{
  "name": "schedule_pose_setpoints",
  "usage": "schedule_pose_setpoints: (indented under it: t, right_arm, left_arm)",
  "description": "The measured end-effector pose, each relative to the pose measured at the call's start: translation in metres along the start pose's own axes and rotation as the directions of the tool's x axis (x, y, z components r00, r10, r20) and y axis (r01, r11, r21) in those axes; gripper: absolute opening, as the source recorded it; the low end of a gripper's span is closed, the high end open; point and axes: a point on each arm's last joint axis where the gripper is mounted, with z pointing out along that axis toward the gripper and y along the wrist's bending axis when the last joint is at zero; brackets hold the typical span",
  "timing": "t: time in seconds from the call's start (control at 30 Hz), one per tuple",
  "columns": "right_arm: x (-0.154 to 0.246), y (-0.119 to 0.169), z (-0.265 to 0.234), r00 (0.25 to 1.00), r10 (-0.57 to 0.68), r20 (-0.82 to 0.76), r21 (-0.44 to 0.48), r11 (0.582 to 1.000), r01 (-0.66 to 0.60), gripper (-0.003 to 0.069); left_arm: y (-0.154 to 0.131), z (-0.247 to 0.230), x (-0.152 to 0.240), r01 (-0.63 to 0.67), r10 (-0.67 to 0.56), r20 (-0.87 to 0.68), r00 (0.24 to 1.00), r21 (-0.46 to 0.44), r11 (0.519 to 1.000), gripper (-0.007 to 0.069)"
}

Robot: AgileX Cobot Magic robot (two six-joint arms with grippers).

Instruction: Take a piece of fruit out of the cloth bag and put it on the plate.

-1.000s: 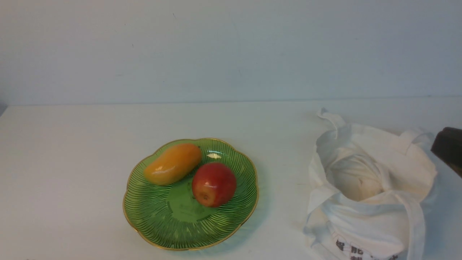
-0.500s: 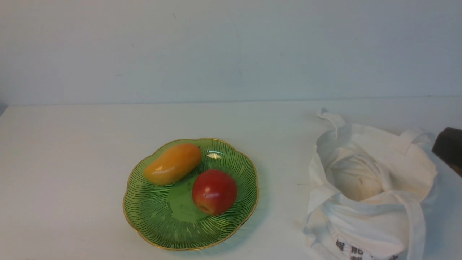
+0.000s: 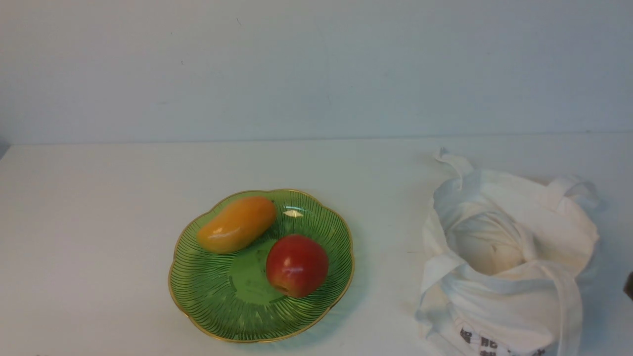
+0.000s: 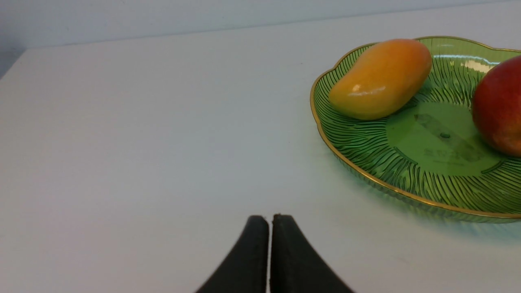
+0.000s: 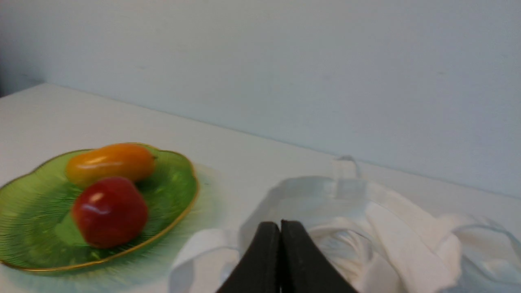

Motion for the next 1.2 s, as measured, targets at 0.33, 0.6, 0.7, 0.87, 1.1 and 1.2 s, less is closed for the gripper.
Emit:
schedule_pose_setpoints:
  t: [0.33,0.6,0.7,0.87,1.1,1.2]
  right_arm:
    - [0.062,-0.009,-0.01,0.999,0.047,-0.013,0.225,0.973,-0.043,-0.0015]
    - [0.069,-0.013,-0.011,0.995,0.066,-0.074,0.3,0.953,-0.041,-0.0015]
    - [0.069,-0.014,-0.012,0.995,0.067,-0.077,0.315,0.948,-0.039,-0.0015]
    - [0.069,-0.014,-0.012,0.995,0.066,-0.079,0.315,0.948,-0.038,-0.0015]
    - [0.069,-0.014,-0.012,0.995,0.066,-0.079,0.315,0.948,-0.038,-0.0015]
    - [0.069,-0.014,-0.012,0.995,0.066,-0.079,0.315,0.948,-0.038,-0.0015]
  left_arm:
    - [0.0,0.0,0.0,0.0,0.0,0.0,1.0,0.0,1.0,-0.0008]
    - [0.0,0.0,0.0,0.0,0.0,0.0,1.0,0.0,1.0,-0.0008]
    - [0.0,0.0,0.0,0.0,0.0,0.0,1.0,0.0,1.0,-0.0008]
    - [0.0,0.0,0.0,0.0,0.0,0.0,1.0,0.0,1.0,-0.0008]
    - [0.0,0.0,0.0,0.0,0.0,0.0,1.0,0.0,1.0,-0.0008]
    - [0.0,0.0,0.0,0.0,0.0,0.0,1.0,0.0,1.0,-0.0008]
